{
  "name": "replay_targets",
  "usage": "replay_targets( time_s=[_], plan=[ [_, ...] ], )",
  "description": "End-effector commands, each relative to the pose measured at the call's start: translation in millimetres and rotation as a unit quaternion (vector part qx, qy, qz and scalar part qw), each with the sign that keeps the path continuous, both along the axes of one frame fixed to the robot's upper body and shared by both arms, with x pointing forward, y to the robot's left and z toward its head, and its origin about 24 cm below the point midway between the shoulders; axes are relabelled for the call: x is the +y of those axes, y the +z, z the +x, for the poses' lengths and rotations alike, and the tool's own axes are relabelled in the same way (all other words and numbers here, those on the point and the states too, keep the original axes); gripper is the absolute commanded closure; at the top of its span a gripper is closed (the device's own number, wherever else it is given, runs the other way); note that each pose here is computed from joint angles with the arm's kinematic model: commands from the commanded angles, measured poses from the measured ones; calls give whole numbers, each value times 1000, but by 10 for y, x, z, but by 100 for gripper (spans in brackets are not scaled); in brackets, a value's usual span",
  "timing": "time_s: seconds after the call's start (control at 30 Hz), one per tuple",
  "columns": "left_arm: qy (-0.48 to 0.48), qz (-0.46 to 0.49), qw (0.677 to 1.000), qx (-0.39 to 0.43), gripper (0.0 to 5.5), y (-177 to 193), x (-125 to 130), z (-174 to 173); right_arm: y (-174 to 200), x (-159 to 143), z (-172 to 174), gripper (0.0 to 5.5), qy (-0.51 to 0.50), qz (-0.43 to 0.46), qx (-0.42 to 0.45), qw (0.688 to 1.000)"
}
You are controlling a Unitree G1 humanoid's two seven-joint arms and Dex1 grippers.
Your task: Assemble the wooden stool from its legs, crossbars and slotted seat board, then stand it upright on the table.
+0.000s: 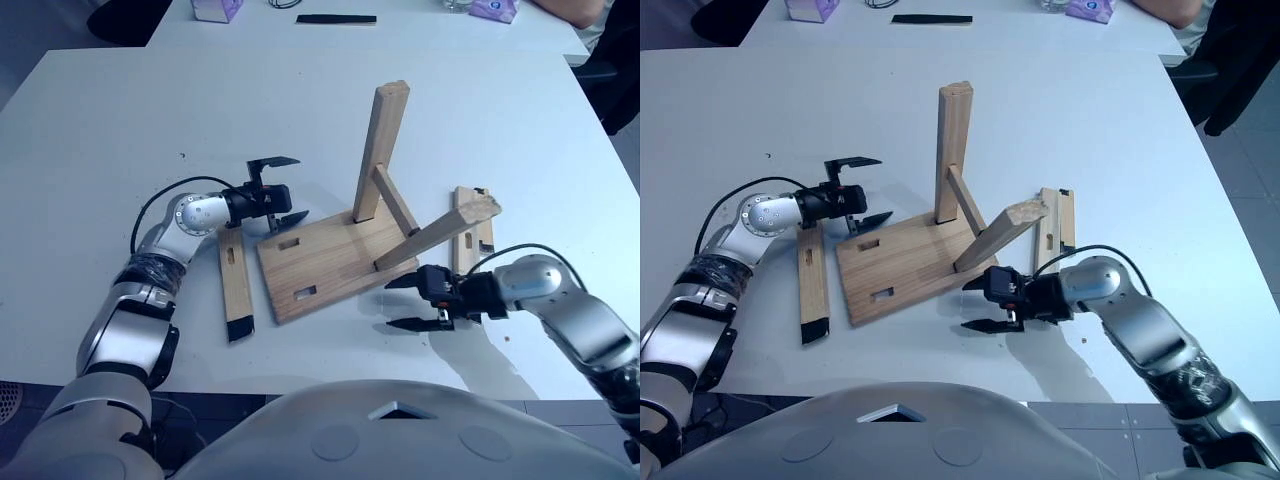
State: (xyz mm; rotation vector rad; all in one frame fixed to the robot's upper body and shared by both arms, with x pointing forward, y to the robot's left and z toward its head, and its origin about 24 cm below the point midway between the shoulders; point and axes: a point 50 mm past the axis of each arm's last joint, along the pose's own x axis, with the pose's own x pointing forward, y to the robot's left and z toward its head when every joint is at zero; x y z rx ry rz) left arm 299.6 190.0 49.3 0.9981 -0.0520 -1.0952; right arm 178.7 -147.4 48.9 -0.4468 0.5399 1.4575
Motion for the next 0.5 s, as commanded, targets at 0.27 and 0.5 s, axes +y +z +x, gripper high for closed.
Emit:
replay_targets(
  time_s=[0.27,0.5],
  plan=[
    [-15,-13,998,61,10,-128,-42,-225,-96,69,545,237,-129,10,-123,984],
    [47,-68,994,65,10,-104,-135,-349,-91,48,656,237,-150,12,-146,978]
  ],
)
